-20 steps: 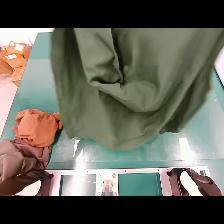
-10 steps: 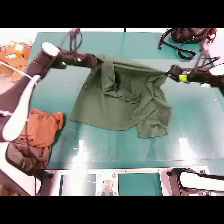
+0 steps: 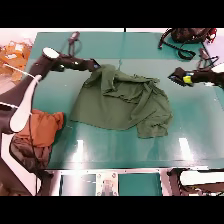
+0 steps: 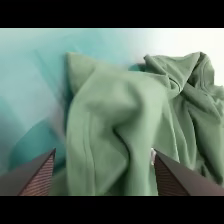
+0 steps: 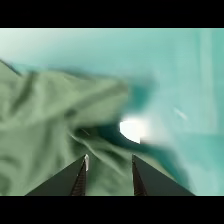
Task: Fold the shirts.
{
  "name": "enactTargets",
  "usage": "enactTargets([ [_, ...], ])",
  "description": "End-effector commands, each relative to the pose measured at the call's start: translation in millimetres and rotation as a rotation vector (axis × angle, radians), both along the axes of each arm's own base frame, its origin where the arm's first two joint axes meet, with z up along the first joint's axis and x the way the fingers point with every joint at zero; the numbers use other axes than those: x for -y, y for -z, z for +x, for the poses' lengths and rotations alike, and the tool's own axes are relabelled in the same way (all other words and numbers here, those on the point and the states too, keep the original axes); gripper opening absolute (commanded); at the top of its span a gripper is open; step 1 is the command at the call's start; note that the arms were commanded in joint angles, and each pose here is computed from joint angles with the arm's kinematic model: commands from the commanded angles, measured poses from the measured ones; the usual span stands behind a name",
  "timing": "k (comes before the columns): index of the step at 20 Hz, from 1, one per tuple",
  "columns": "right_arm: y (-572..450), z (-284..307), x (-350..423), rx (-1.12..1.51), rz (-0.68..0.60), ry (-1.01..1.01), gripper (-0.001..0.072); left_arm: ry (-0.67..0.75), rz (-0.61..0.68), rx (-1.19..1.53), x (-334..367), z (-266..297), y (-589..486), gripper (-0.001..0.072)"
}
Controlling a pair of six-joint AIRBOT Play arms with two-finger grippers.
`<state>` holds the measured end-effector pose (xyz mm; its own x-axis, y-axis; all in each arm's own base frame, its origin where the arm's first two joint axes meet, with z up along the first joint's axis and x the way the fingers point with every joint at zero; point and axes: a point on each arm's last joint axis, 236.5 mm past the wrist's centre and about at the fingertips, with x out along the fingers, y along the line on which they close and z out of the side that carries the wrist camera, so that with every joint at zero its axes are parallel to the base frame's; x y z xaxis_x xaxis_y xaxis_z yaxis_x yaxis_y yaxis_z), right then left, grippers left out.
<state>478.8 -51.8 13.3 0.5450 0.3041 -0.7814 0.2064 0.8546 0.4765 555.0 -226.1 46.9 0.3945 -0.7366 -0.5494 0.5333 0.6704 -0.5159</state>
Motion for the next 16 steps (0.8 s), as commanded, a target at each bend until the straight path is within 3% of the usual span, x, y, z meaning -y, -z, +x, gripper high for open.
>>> enactTargets([
  [1, 13.0, -78.8, 48.5, -0.225, -0.024, 0.092, 0.0345, 0.007, 0.110, -0.276, -74.2, -37.6, 8.7, 0.0678],
  [3, 32.8, -117.5, 54.7, -0.294, 0.022, 0.153, 0.0433, -0.057, 0.122, -0.416, -121.8, -52.9, 15.3, 0.0677],
  [7, 91.0, -160.4, 32.8, -0.449, 0.114, 0.156, 0.0436, -0.120, 0.132, -0.590, -173.2, -80.4, 22.7, 0.0677],
  [13, 127.5, -145.5, -15.3, -0.481, 0.302, 0.077, 0.0427, -0.123, 0.137, -0.656, -180.2, -93.1, 23.8, 0.0677],
  [14, 130.8, -139.9, -17.0, -0.469, 0.316, 0.074, 0.0325, -0.121, 0.138, -0.669, -180.3, -95.8, 23.8, 0.0677],
  [15, 130.8, -132.5, -15.6, -0.447, 0.318, 0.067, 0.0148, -0.117, 0.146, -0.692, -181.2, -100.8, 24.5, 0.0676],
  [16, 126.1, -123.1, -8.7, -0.420, 0.304, 0.069, 0.0055, -0.120, 0.161, -0.717, -183.6, -105.7, 26.2, 0.0676],
])
